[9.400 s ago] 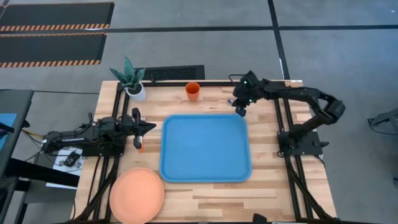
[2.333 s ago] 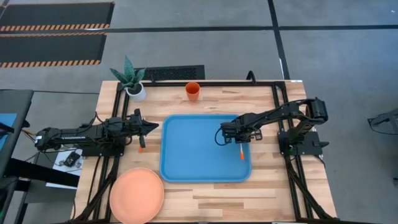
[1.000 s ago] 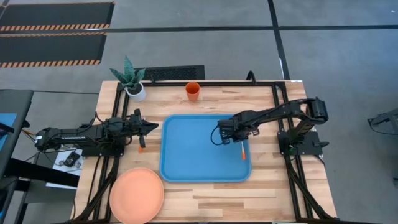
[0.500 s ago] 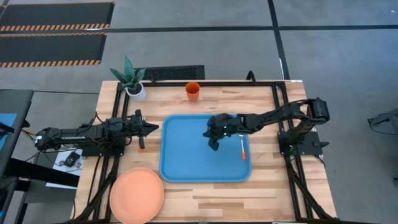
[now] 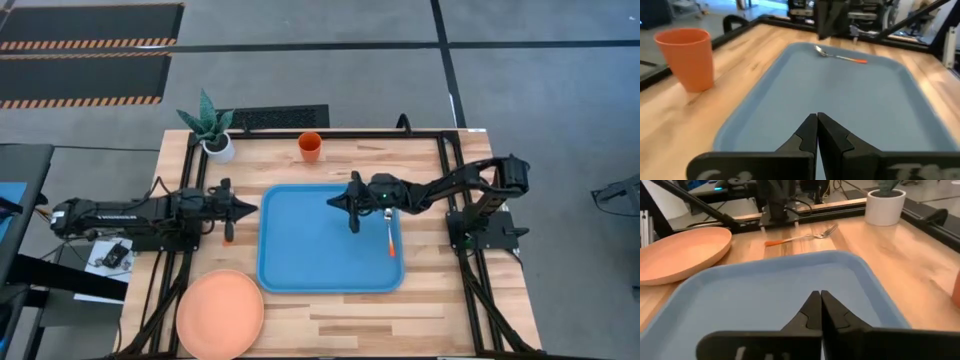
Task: Pick and place plate/cup/fork/spoon on tray
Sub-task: Put the orange plate on the blue tray to the left of the orange spoon
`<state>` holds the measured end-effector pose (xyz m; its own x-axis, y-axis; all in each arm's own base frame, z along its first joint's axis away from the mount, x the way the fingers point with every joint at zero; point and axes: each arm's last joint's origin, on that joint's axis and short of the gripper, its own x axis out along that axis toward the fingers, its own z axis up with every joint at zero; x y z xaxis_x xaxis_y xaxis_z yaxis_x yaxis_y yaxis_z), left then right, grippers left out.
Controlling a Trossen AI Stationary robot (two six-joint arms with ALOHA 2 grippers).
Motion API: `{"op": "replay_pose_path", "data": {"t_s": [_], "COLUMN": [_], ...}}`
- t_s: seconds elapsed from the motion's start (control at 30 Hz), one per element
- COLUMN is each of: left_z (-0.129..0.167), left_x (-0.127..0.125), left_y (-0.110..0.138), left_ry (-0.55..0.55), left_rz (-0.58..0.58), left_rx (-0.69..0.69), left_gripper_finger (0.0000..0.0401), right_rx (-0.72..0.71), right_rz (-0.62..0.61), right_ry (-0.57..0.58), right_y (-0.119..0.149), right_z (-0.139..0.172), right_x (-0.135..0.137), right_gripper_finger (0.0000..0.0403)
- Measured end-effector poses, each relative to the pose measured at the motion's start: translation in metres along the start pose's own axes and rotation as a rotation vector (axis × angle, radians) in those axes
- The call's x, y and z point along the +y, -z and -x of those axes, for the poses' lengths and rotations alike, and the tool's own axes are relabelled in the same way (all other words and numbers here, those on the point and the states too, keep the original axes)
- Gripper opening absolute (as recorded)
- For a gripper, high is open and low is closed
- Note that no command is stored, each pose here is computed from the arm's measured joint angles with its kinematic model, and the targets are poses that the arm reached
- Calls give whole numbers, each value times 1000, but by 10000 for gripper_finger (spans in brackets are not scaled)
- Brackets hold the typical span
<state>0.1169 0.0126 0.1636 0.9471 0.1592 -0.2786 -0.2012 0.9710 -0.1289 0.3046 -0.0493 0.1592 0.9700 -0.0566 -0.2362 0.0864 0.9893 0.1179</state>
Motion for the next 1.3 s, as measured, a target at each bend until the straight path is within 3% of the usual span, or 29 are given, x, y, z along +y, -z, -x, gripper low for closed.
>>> {"op": "replay_pose_path", "data": {"t_s": [0.2, 0.43, 0.77, 1.1, 1.3], "left_z": [-5, -7, 0, 4, 3], "left_x": [-12, -37, -74, -95, -97], "left_y": [-17, -30, -22, 1, 11], "left_ry": [31, 114, 270, 216, 162], "left_rz": [64, 130, 362, 297, 242], "left_rx": [168, 457, 865, 1034, 1106], "left_gripper_finger": [0, 0, 14, 103, 129], "right_rx": [0, 6, 33, 33, 33], "right_rz": [21, 45, 64, 65, 70], "right_ry": [-27, -50, -72, -71, -71], "right_y": [-1, 0, 3, 3, 3], "right_z": [1, 1, 0, 0, 0], "right_x": [-9, -5, 2, 2, 2], "right_gripper_finger": [6, 7, 8, 8, 8]}}
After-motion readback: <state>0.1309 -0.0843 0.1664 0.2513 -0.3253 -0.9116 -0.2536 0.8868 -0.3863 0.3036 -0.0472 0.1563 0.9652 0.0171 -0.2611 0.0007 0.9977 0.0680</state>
